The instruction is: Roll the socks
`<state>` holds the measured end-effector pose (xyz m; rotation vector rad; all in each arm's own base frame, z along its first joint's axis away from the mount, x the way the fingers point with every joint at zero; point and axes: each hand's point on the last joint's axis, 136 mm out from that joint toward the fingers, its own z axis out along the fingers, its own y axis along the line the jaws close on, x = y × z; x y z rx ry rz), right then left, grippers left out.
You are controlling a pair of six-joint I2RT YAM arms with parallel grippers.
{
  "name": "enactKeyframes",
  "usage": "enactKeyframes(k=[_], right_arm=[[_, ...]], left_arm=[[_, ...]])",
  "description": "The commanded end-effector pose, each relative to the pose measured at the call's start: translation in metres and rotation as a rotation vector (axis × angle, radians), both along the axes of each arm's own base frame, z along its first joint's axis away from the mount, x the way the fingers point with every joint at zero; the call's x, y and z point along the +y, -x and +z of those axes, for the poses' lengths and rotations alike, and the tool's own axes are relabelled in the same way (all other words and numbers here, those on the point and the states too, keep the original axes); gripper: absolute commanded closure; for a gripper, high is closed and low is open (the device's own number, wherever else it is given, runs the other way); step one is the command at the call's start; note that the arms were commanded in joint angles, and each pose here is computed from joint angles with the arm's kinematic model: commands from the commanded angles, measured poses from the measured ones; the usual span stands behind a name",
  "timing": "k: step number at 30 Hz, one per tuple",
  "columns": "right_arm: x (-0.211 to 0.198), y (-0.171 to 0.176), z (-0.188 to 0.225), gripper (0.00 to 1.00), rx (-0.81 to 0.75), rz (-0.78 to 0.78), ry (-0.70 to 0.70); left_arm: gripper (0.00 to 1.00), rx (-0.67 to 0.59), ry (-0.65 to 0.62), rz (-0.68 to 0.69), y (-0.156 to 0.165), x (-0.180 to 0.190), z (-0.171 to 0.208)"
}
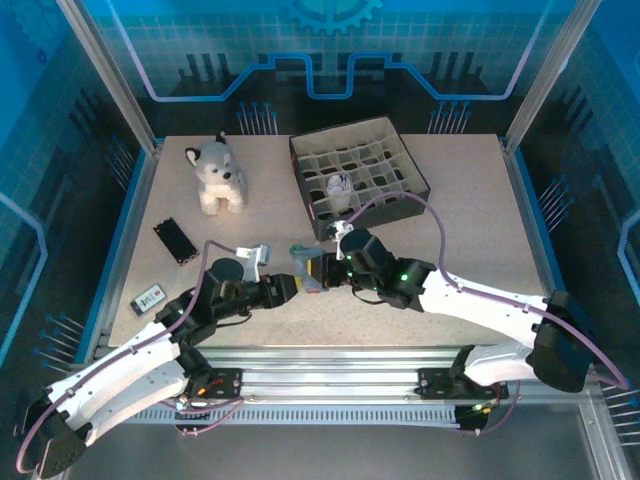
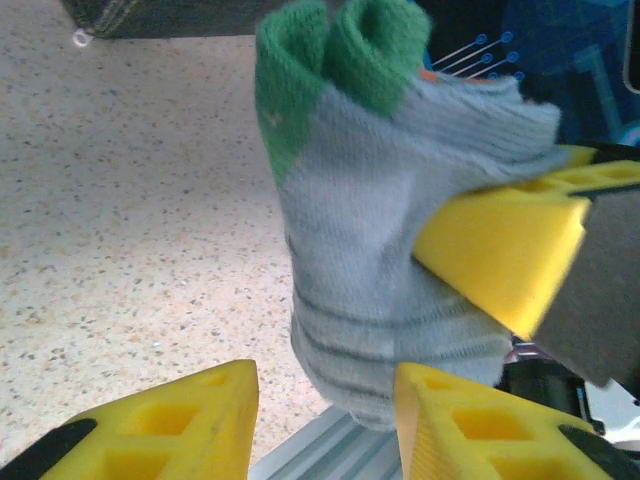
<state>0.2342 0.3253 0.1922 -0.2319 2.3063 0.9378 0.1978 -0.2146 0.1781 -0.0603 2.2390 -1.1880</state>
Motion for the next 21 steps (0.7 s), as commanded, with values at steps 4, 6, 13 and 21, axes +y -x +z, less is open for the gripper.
enactKeyframes(k=[4, 6, 13, 21], right_arm=[[-0.031, -0.010, -0.001, 1.00, -0.014, -0.066, 0.003], [-0.041, -0.017, 0.002, 1.00, -0.029, -0.078, 0.033], [-0.079, -0.074, 0.031, 1.00, -0.121, -0.137, 0.094], [-0.091, -0.173, 0.053, 1.00, -0.212, -0.158, 0.110]], left_arm=[[0.60, -0.062, 0.062, -0.031, -0.004, -0.002, 0.031], [0.60, -0.061, 0.057, -0.029, -0.007, -0.002, 0.033], [0.60, -0.041, -0.018, -0.052, -0.034, -0.013, 0.039], [0.62, 0.114, -0.088, 0.022, -0.111, -0.025, 0.030]])
